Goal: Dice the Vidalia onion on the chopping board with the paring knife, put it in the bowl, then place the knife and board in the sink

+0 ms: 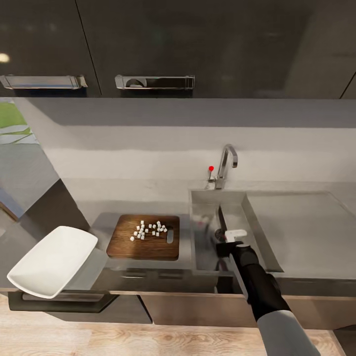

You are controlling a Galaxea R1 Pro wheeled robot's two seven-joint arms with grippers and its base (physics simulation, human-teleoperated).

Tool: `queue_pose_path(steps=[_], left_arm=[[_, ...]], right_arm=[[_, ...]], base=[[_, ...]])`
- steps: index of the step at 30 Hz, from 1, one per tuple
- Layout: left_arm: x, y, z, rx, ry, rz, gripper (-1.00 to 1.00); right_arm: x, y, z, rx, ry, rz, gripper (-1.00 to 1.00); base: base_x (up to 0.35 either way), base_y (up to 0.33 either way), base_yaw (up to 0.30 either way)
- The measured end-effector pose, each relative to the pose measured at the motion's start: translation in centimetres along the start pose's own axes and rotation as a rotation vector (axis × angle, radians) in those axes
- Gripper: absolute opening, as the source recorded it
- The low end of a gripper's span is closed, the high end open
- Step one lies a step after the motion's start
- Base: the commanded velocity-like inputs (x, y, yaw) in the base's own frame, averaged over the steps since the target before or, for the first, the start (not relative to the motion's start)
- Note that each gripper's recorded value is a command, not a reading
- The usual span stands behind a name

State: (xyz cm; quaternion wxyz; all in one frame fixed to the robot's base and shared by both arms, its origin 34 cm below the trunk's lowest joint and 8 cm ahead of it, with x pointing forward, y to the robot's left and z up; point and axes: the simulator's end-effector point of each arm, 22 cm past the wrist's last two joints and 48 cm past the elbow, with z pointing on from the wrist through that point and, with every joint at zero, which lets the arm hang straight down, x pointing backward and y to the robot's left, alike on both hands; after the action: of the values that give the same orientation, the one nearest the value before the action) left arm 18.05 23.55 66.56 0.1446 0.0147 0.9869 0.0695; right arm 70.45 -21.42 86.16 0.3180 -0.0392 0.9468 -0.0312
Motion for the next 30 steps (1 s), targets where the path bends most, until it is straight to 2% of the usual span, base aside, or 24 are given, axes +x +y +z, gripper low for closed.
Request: queue_pose_path(steps=[6, 20, 21, 30], left_arm=[[0.0, 0.0, 0.0, 0.000, 0.001, 0.000, 1.00], [0.1, 0.0, 0.0, 0.000, 0.001, 0.001, 1.00], [0.1, 0.0, 0.0, 0.000, 0.001, 0.001, 1.00], [0.1, 0.0, 0.0, 0.000, 0.001, 0.001, 1.00]], right_arm=[[2.9, 0.2, 1.2, -0.005, 0.070, -0.008, -1.00], [4.1, -0.3, 1.6, 0.001, 0.100, 0.007, -1.00], [4.1, -0.3, 1.6, 0.001, 0.100, 0.007, 1.00], [4.1, -0.3, 1.6, 0.001, 0.099, 0.007, 1.00]], base=[[0.000, 0.000, 0.000], [0.000, 0.000, 0.000], [0.000, 0.000, 0.000], [0.000, 0.000, 0.000]])
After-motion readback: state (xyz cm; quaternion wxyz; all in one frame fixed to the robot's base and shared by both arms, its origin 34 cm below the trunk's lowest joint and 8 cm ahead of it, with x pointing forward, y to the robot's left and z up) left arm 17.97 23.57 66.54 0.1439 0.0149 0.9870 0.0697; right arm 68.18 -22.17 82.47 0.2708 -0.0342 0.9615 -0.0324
